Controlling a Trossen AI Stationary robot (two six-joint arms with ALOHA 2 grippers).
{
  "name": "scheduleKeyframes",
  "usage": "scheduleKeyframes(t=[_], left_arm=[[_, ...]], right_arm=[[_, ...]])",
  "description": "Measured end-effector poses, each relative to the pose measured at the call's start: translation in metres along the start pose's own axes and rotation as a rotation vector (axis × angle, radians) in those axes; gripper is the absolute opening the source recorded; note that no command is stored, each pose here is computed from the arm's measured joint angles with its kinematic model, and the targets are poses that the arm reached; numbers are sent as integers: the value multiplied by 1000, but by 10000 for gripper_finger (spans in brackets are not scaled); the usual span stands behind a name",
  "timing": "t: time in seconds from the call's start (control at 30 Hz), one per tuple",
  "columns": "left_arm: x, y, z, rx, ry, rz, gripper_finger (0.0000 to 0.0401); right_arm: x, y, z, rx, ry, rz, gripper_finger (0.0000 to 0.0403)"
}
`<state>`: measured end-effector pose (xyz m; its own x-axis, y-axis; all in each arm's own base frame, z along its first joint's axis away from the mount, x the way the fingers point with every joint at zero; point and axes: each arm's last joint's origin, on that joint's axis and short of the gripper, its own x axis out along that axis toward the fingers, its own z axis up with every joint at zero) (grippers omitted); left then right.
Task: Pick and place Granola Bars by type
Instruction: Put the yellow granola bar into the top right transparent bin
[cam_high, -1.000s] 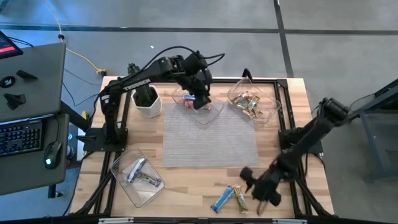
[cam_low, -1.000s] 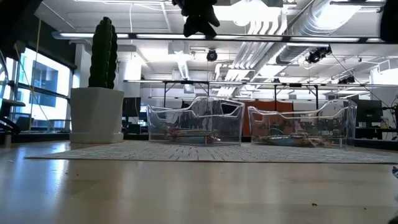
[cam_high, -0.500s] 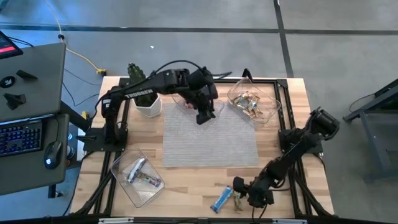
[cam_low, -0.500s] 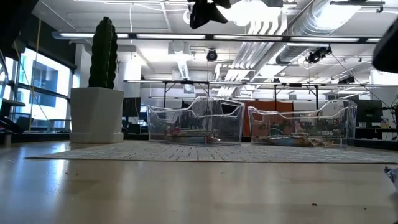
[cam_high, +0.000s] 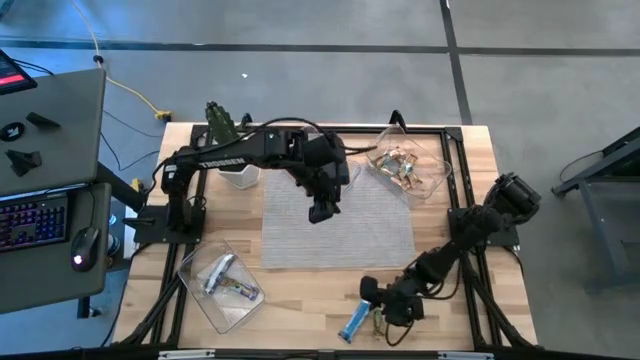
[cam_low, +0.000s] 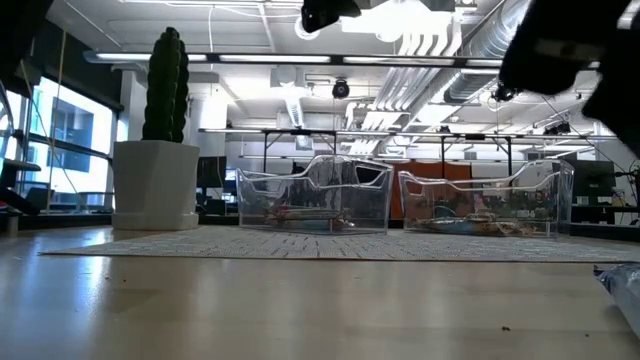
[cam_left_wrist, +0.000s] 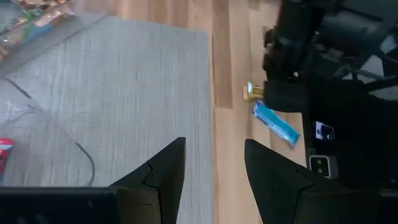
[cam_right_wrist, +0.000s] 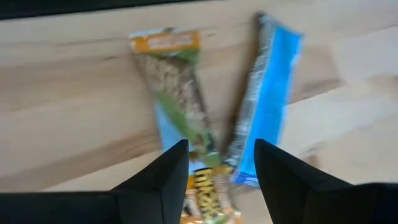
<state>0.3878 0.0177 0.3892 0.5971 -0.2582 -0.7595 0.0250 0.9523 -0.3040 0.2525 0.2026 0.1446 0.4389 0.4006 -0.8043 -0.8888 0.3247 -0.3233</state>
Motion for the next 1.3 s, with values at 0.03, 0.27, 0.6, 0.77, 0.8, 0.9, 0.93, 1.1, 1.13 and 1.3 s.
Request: scheduleKeyframes(t=[0.03,0.27,0.6,0.77,0.8,0.9,0.93,1.1,1.13,1.3], left_arm=[[1,-2,-1,4,5,-3,158],[3,-12,-4,22,31,-15,158],[3,-10,-4,20,29,-6,158],[3,-11,-4,20,27,-6,158],[3,-11,-4,20,27,-6,158],[3,-11,-4,20,27,-6,158],[3,-11,-4,20,27,-6,158],[3,-11,-4,12,27,-8,158],[3,-11,-4,4,28,-13,158],[-3,-13,-3,-9,27,-44,158]], right_arm=[[3,0,-3,3,-1,24,165],[8,-2,-1,-8,-3,68,165],[11,10,-3,-1,122,169,165],[16,11,-5,2,131,182,165],[16,11,-5,2,135,181,163],[16,12,-5,6,139,181,151],[16,12,-5,11,140,181,144],[16,11,-5,150,130,176,101],[15,9,-5,190,130,164,93],[-6,-5,-2,319,107,69,75]])
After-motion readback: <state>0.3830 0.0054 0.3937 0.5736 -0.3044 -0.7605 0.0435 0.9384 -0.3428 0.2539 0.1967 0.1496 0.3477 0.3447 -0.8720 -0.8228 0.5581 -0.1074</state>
